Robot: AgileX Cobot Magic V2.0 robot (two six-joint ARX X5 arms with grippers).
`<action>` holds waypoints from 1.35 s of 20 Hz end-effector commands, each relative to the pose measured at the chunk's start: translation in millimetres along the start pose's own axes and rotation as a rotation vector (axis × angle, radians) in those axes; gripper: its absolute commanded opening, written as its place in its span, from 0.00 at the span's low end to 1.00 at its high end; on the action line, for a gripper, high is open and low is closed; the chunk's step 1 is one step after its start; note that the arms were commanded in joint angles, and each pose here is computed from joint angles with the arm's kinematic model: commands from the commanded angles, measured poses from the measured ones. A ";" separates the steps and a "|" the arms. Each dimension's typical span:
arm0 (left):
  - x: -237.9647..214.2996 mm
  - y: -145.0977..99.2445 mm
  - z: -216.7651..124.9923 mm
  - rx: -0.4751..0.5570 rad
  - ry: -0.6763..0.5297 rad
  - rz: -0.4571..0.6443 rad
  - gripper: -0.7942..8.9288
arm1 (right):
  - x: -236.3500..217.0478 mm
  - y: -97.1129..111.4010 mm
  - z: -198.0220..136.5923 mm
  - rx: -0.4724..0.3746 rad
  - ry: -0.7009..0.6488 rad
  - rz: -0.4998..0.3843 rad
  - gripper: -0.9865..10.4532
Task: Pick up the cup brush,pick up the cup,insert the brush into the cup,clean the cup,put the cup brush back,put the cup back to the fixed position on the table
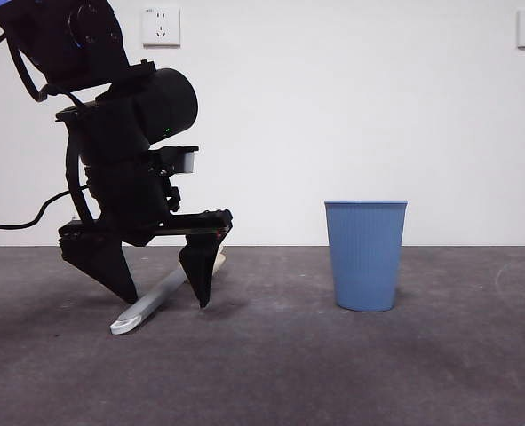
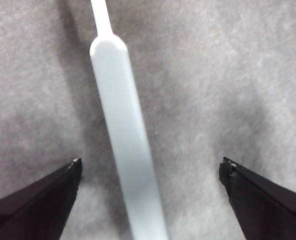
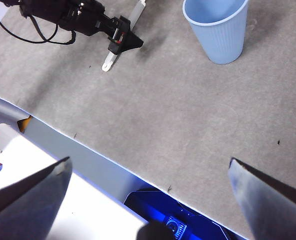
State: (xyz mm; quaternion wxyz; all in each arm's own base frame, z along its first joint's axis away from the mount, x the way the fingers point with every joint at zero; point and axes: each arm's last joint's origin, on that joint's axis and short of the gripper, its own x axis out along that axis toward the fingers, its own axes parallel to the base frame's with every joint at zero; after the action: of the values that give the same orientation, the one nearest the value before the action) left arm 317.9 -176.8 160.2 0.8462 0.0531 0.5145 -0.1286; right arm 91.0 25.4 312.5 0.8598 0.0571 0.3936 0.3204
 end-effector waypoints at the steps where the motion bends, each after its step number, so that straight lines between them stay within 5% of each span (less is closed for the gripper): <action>1: 4.9 1.6 -11.7 -0.003 0.098 0.026 0.56 | -0.3 0.2 0.8 0.000 -0.006 -0.002 0.64; 4: 3.7 2.9 -16.9 0.004 0.152 0.039 0.55 | -0.3 0.2 0.8 0.000 -0.006 -0.002 0.64; 7: 2.8 3.0 -17.1 0.004 0.155 0.037 0.20 | -0.3 0.2 0.8 0.000 -0.006 -0.002 0.64; 9: -0.9 3.1 -16.4 0.004 0.151 0.036 0.07 | -0.3 0.2 0.8 0.000 -0.006 -0.002 0.64; 20: -92.2 9.8 -4.5 0.051 -0.044 -0.003 0.07 | -0.3 0.3 0.9 0.000 -0.007 -0.001 0.63; 23: -138.5 16.4 -16.8 0.139 -0.065 0.013 0.07 | 5.9 -4.2 8.9 0.080 -0.016 0.007 0.63; 27: -189.0 27.2 -40.2 0.192 -0.084 0.075 0.07 | 31.8 -16.9 30.7 0.076 -0.017 0.089 0.63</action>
State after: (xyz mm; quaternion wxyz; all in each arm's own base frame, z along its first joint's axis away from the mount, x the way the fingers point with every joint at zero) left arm 208.4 -111.7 308.3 0.8637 0.1359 0.4633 -0.1445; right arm 136.1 35.2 309.0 0.8465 0.1033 0.3937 0.3431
